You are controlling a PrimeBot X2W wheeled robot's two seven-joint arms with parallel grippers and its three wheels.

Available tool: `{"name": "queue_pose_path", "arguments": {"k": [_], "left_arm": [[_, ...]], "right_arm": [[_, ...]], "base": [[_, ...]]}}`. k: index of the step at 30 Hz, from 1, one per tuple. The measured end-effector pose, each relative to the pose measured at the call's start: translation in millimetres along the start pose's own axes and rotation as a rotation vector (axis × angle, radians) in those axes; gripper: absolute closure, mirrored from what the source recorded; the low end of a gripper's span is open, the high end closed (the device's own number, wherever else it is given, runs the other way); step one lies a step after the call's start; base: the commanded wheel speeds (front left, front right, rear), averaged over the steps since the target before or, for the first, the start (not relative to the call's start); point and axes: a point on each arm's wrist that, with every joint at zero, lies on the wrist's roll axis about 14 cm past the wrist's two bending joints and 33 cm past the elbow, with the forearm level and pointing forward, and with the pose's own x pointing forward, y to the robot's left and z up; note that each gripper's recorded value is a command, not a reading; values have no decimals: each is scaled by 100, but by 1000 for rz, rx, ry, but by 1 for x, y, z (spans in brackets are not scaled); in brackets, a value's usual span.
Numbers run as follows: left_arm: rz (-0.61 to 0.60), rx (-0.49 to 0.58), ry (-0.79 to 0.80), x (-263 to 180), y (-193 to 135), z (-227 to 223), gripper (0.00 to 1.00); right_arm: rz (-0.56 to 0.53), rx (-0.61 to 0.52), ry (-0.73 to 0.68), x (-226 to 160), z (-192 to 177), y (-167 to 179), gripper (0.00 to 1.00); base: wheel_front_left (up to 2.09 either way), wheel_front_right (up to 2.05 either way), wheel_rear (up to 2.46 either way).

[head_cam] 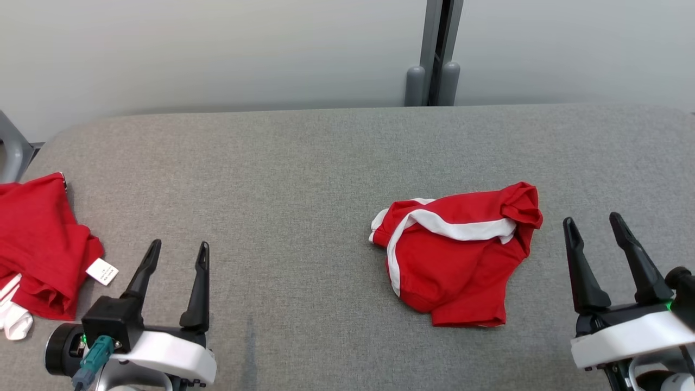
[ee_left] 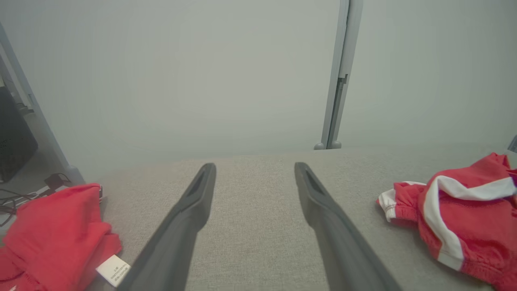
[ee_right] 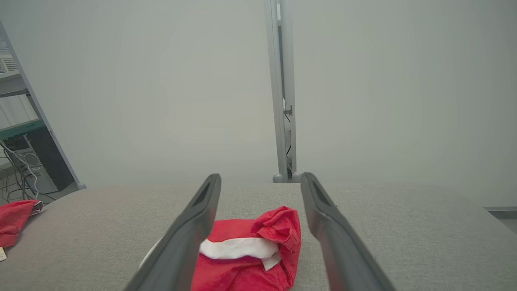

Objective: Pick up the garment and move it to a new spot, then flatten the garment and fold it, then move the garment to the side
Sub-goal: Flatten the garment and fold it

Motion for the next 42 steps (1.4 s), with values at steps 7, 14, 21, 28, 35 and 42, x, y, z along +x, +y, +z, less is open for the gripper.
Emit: {"name": "queue_pose_path", "arguments": {"k": [7, 14, 21, 28, 35, 42], "left_arm": [[1, 9, 13, -9, 0, 1, 0], [-22, 14, 19, -6, -6, 3, 0], [-290, -62, 167, 15, -74, -18, 0], [-554, -210, 451, 7, -156, -75, 0], [-650, -263, 555, 16, -189, -101, 0], [-698, -282, 632, 25, -209, -124, 51]], "right_arm": [[-3, -10, 16, -6, -2, 3, 0], [-9, -7, 29, -7, -4, 2, 0], [-29, -3, 64, -7, -14, -4, 0], [-74, 18, 95, -10, -26, -18, 0], [-129, 27, 118, -15, -36, -35, 0], [-180, 32, 131, -22, -42, -50, 0]], "base": [[0, 0, 0], [0, 0, 0], [0, 0, 0], [0, 0, 0], [0, 0, 0], [0, 0, 0]]}}
